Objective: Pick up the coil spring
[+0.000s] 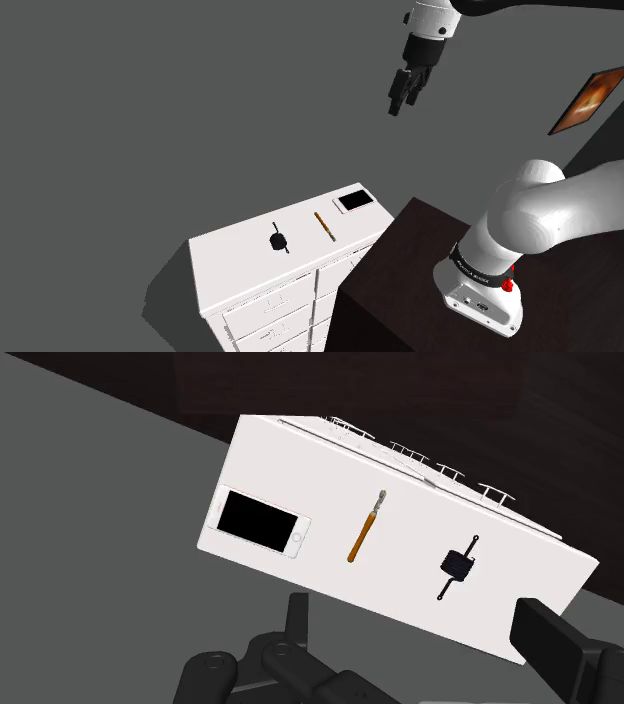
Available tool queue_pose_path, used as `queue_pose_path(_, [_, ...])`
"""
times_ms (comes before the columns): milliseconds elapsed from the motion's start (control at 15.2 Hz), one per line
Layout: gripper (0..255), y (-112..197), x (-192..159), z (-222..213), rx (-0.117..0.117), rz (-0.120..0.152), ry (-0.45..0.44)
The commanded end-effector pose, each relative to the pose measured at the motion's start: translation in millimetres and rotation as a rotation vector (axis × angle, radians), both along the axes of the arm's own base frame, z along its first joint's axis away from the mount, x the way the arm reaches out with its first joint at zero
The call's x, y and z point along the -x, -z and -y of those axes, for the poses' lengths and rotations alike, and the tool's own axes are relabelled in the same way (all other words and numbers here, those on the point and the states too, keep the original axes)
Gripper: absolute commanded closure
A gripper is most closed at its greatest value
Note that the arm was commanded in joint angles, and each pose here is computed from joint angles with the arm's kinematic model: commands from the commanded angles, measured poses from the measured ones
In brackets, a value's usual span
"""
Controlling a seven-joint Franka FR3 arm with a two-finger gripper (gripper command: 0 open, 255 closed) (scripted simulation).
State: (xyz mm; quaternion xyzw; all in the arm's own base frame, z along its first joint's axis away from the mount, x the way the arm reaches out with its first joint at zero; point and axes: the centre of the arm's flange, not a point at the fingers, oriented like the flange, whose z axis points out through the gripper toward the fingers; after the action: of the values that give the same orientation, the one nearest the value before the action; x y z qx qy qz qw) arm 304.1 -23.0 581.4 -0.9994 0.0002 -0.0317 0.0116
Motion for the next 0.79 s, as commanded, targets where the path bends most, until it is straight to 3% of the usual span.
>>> queue_pose_path(0, [0, 0.0, 0.0, 0.0, 0.0, 0.0, 0.0])
queue_pose_path(726, [0, 113.9, -68.0, -63.5, 0.006, -0.024, -0.04])
